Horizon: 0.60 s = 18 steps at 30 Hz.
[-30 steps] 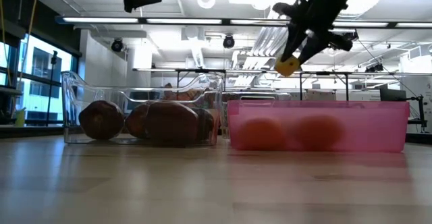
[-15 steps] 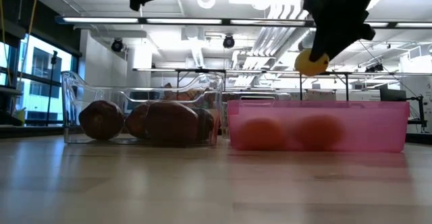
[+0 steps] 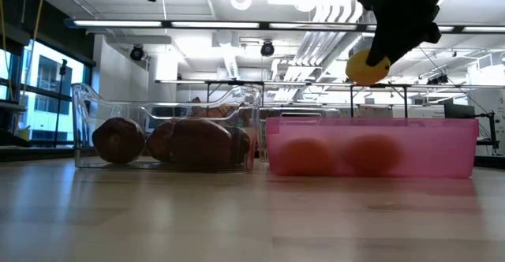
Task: Sort produce into baskets
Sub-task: Put the lemon into the pink bin
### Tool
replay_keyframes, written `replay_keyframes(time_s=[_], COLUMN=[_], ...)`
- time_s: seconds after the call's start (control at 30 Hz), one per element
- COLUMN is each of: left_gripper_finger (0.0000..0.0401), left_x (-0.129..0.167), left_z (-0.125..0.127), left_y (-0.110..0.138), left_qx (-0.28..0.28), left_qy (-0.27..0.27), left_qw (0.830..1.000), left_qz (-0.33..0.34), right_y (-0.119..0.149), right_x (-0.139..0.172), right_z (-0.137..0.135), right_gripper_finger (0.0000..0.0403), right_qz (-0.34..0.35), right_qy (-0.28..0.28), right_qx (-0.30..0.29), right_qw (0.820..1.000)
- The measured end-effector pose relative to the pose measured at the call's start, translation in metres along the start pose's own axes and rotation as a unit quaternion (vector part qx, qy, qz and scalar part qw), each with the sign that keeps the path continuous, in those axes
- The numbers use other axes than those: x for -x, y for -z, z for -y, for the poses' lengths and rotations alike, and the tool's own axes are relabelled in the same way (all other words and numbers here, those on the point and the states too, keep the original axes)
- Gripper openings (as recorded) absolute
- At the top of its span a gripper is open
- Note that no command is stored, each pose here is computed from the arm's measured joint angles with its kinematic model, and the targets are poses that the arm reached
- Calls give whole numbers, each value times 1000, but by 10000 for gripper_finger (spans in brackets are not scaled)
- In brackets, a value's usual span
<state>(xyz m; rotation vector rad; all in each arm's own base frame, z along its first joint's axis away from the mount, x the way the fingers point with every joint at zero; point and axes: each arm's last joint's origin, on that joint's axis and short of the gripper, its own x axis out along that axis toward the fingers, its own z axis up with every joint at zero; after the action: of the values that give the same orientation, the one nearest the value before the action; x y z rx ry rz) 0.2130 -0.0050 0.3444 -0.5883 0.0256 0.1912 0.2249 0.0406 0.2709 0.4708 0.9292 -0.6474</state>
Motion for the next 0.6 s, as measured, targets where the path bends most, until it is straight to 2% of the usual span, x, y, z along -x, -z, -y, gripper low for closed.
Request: replay_keyframes(time_s=[0.17,0.4,0.5,0.6], left_gripper_finger=[390,390,390,390], left_x=[2,3,3,4], left_z=[15,13,4,-1], left_y=[14,33,45,52], left_qx=[-27,-27,-6,11], left_qy=[-9,-22,-19,-9], left_qw=[1000,999,1000,1000], left_qz=[-6,-9,-4,10], right_y=[1,2,3,3], right_x=[0,0,0,0], right_z=[-1,-1,0,1], right_gripper_finger=[108,118,154,215], right_qz=[-17,-28,-40,-38], right_qy=[-13,-18,-17,-8], right_qx=[11,-34,-33,-29], right_qw=[1000,999,999,999])
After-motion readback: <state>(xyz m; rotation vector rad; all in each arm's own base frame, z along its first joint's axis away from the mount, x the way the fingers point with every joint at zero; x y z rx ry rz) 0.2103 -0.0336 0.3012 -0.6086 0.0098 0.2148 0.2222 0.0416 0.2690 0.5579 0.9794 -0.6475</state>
